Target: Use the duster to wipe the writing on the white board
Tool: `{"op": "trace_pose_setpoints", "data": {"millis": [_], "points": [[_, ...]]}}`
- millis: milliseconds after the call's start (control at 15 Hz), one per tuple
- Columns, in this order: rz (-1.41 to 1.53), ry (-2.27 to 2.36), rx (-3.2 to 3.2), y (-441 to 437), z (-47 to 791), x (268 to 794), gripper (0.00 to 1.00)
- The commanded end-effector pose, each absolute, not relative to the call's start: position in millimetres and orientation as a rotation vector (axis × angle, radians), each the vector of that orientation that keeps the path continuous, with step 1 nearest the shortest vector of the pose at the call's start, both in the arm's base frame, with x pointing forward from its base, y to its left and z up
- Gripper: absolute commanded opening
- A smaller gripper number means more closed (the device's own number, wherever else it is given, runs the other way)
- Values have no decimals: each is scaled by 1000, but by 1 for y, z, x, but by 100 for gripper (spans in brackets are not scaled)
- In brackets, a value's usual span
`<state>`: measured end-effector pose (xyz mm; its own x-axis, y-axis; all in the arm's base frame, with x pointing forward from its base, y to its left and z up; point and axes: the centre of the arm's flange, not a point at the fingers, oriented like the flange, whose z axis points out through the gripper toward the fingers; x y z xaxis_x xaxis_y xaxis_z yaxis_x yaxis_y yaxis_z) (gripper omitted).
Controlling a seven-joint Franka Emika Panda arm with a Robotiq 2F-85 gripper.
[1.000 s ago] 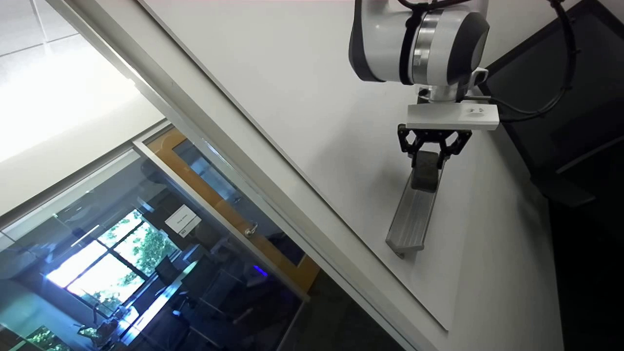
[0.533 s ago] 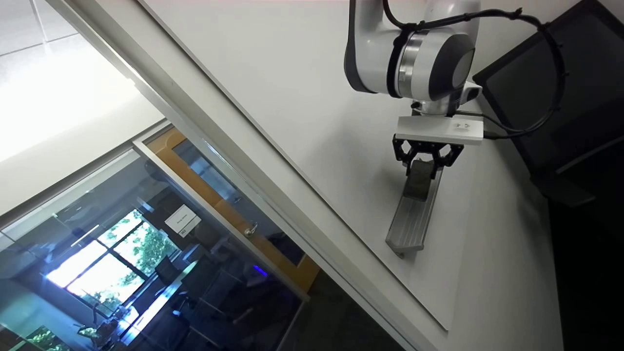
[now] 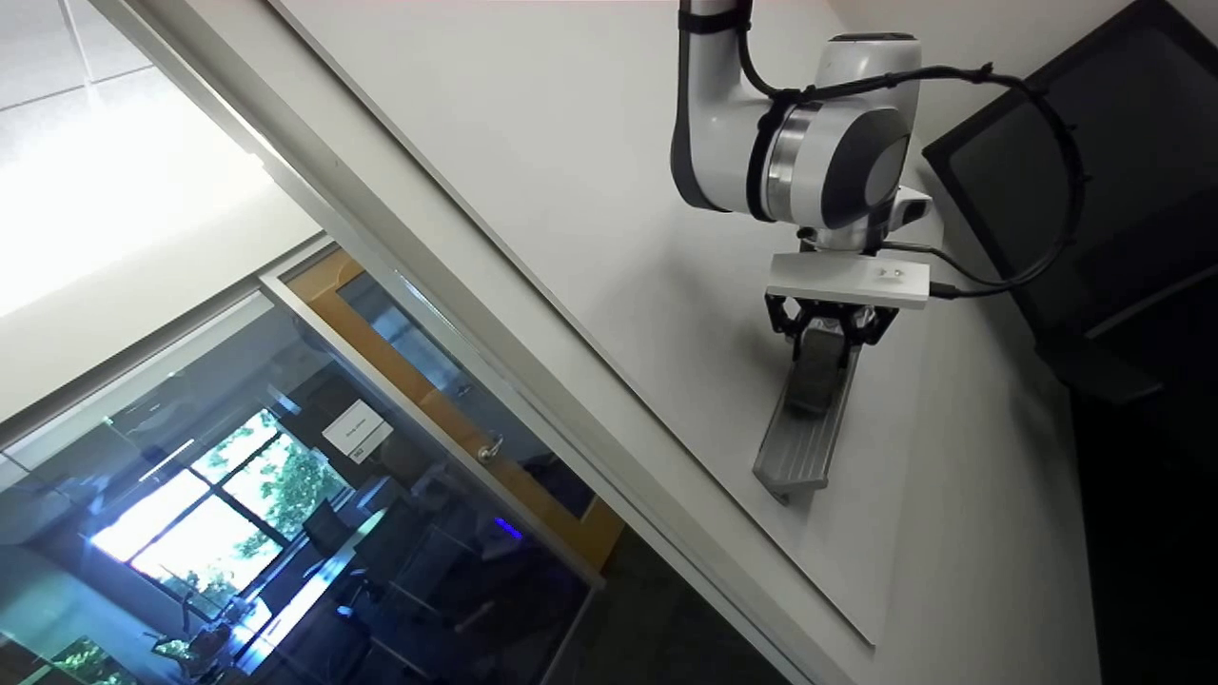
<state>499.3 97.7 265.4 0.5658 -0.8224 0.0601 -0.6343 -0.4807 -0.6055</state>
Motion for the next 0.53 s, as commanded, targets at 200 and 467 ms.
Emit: {"op": "trace_pose_setpoints", "data": {"millis": [200, 467], "points": [[-552, 1155, -2280, 106, 278, 498, 85], [-545, 1137, -2280, 108, 289, 494, 88]]}}
